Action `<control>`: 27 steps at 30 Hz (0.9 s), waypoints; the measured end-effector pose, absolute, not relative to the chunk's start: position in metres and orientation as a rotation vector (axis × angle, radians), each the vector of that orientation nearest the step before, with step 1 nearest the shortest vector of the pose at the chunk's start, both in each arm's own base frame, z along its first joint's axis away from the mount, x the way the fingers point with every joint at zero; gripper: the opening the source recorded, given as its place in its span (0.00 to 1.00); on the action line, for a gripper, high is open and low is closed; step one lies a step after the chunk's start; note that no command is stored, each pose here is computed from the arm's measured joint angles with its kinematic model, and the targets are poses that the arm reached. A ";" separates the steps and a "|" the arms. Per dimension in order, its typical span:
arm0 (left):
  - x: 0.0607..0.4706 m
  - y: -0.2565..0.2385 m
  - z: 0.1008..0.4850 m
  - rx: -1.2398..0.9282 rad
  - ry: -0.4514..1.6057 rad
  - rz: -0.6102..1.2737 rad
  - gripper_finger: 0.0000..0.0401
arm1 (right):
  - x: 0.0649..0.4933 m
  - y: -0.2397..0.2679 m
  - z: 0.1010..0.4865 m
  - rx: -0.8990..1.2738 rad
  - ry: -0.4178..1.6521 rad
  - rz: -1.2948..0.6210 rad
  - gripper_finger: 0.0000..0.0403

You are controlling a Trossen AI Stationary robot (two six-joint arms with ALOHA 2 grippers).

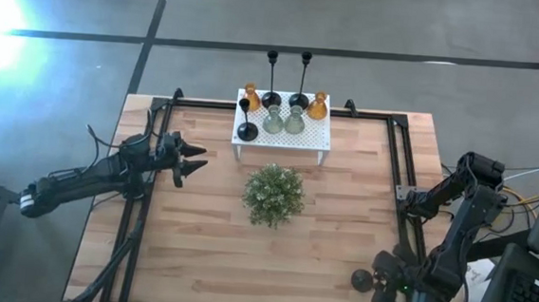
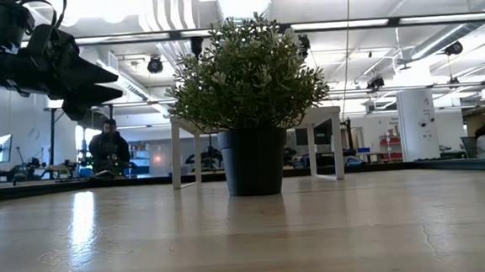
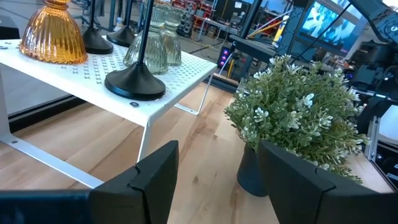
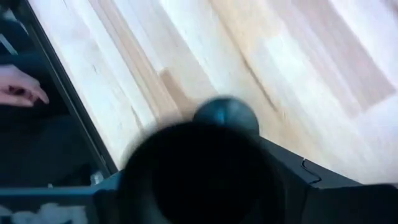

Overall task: Pick & Place candle stick holders
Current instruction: Put the small black candle holder on the shelf

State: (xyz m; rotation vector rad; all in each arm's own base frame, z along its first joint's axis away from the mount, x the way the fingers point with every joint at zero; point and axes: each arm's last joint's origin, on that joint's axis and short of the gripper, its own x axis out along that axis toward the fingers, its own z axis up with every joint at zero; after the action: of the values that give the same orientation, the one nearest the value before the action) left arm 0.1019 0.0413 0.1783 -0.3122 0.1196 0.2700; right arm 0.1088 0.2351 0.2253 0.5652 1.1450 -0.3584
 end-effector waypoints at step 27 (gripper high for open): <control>0.102 0.041 0.178 -0.313 0.121 0.270 0.55 | 0.113 0.233 0.225 0.501 1.041 -0.337 0.17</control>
State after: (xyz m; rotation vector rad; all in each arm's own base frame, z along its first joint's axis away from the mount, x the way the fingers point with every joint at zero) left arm 0.1018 0.0413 0.1782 -0.3127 0.1214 0.2701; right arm 0.1132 0.2334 0.2255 0.5009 1.0414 -0.3369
